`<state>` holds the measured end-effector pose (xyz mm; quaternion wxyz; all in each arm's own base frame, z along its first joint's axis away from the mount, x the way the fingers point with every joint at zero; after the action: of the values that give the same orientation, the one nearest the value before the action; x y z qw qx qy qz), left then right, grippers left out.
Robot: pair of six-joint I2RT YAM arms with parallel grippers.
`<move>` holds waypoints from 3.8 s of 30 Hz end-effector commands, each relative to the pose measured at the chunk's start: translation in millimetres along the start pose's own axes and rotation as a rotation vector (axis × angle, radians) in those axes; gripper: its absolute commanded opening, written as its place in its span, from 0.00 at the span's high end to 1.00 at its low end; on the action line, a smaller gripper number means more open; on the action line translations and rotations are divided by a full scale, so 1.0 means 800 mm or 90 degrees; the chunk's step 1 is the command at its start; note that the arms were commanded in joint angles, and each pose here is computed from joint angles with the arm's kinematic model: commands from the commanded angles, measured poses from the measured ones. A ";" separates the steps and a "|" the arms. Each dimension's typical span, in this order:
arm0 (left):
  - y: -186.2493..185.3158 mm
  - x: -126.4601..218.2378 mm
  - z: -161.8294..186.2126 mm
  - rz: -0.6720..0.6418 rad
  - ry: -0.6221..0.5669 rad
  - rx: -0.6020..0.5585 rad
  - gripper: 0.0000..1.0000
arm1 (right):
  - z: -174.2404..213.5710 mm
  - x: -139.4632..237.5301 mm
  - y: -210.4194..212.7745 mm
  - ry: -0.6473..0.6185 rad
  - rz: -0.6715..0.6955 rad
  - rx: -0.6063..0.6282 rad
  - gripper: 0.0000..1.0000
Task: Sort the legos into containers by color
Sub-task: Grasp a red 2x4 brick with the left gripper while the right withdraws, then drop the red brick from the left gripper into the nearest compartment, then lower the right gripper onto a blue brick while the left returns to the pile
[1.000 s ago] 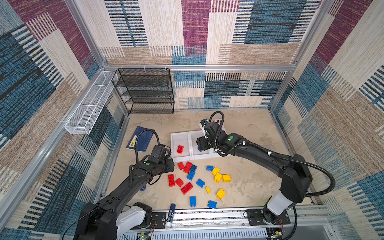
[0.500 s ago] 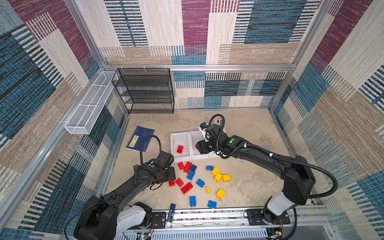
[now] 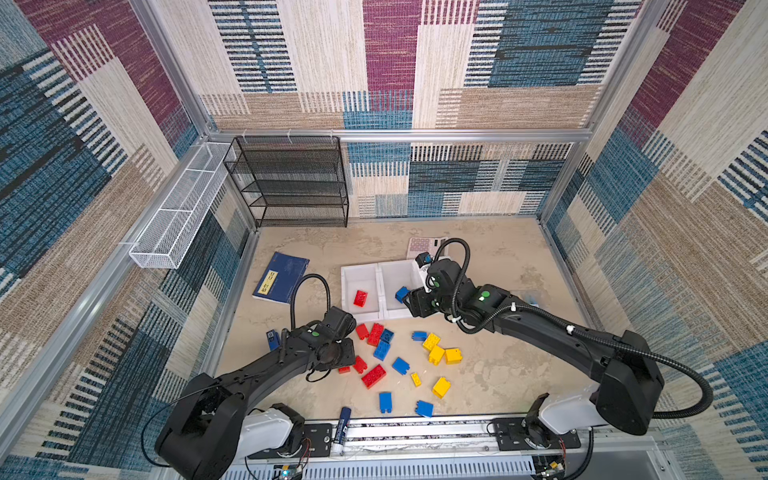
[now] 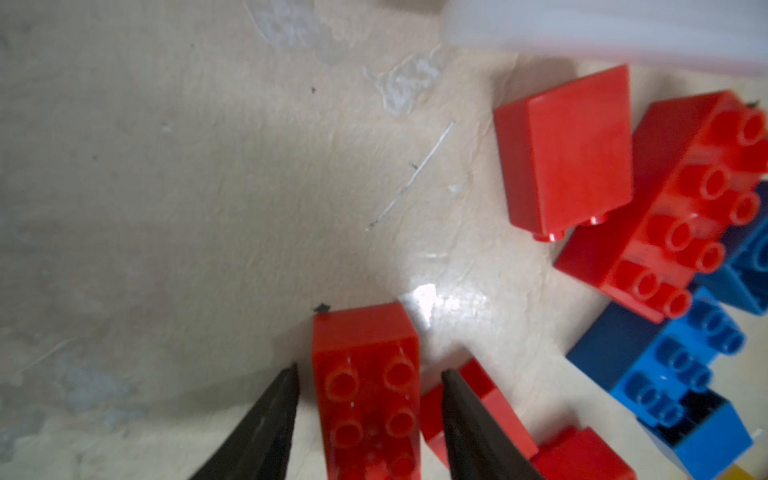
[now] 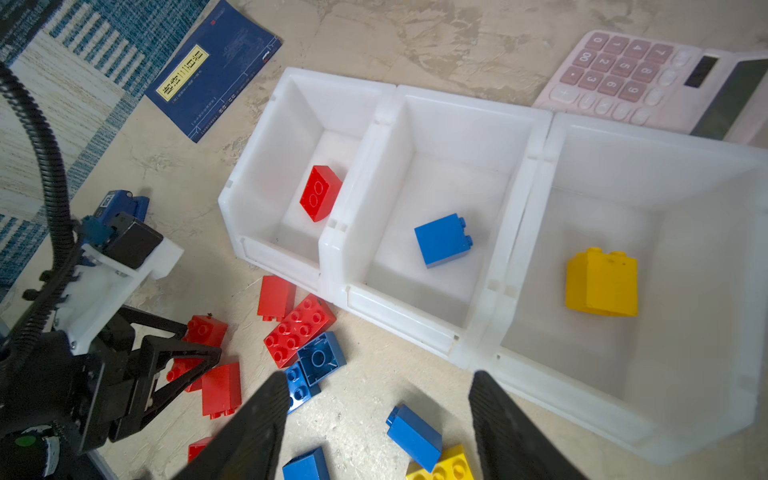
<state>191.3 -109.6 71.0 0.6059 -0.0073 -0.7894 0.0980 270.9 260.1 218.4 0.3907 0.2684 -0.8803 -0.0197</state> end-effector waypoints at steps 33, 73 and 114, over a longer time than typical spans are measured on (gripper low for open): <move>-0.101 0.060 -0.146 0.118 -0.183 -0.102 0.74 | 0.010 0.052 -0.021 -0.049 0.045 -0.069 0.31; -0.055 0.055 -0.140 0.102 -0.179 -0.017 0.52 | 0.068 0.049 -0.040 0.018 0.076 -0.132 0.32; -0.009 0.055 -0.053 0.120 -0.146 0.014 0.52 | 0.142 -0.094 -0.020 0.233 0.138 -0.132 0.38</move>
<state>219.6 -102.9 123.4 0.5039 -0.0555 -0.8467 0.1615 238.7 262.2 85.3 0.5712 0.1311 -0.8101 -0.0150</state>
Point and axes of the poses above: each gripper's point midway between its finger pads, its own x axis back along the fingers, its own y axis along the line the jaws close on, z = x × y, the point moved 5 cm from there along x, back along the fingers, and after that the axes turned 1 degree about -x, right-handed, at the moved point
